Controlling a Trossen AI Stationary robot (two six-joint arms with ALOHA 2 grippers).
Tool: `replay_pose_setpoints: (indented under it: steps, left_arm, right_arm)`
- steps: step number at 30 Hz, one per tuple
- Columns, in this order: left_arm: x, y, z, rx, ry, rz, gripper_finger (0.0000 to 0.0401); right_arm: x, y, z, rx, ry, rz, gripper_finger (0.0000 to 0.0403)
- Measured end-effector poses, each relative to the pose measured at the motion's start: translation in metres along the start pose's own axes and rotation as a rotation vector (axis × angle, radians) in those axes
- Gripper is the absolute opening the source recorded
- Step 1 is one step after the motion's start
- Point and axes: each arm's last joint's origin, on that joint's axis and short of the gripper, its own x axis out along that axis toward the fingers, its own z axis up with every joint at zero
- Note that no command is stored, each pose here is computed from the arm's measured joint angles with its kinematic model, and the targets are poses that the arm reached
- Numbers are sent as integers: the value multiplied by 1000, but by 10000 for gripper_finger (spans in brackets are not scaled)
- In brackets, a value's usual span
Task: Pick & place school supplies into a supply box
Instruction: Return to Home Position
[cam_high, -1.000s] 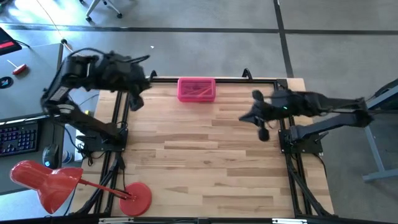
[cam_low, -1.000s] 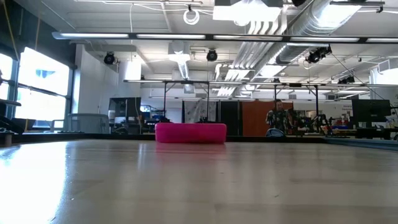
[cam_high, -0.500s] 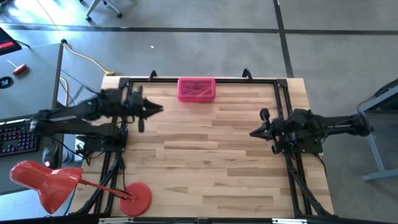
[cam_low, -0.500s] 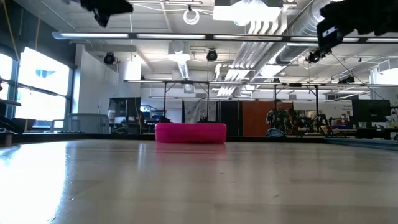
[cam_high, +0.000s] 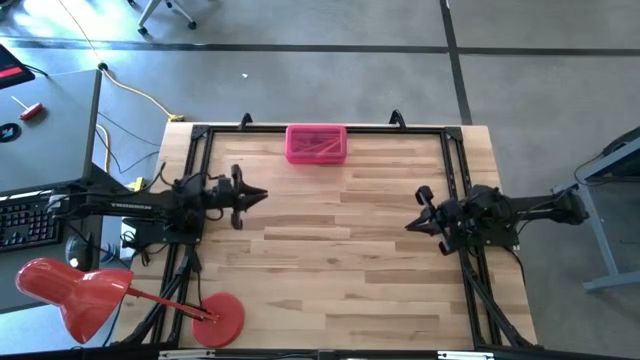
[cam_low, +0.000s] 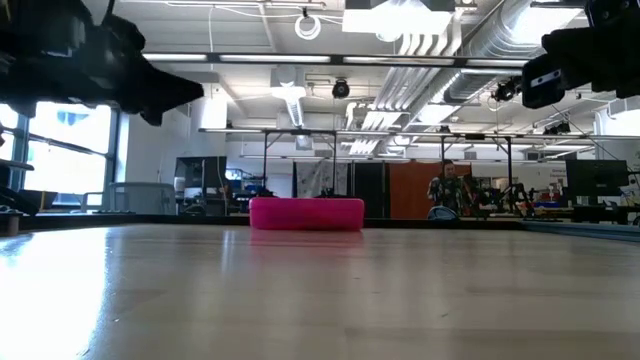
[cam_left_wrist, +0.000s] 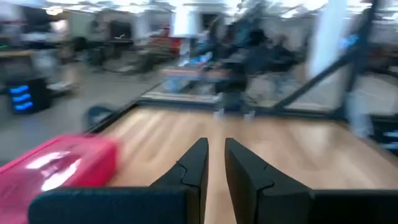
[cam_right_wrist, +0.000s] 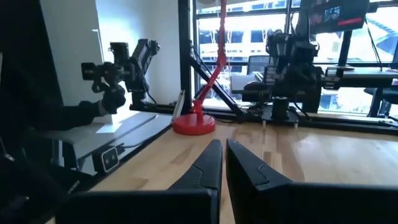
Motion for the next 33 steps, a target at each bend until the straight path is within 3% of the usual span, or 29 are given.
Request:
replay_pose_setpoints:
  steps: [4,14,17,22,26,33]
  left_arm:
    - [-3,3,-7,-17,59,114,83]
    - [-13,0,-6,43,104,-3,83]
    - [-20,0,3,47,19,19,83]
    - [-31,-4,0,19,18,-76,83]
    - [-35,-2,-1,40,20,-24,83]
    - [-35,0,-17,10,186,28,83]
  right_arm:
    - [-1,0,-5,0,16,-13,0]
    - [-1,-1,-7,-68,35,-20,0]
    - [-1,-1,-7,-97,36,-19,0]
    - [-1,-2,-7,-173,37,-60,0]
    - [-1,-3,-8,-157,47,-95,0]
    - [-2,-2,-15,-119,117,-55,0]
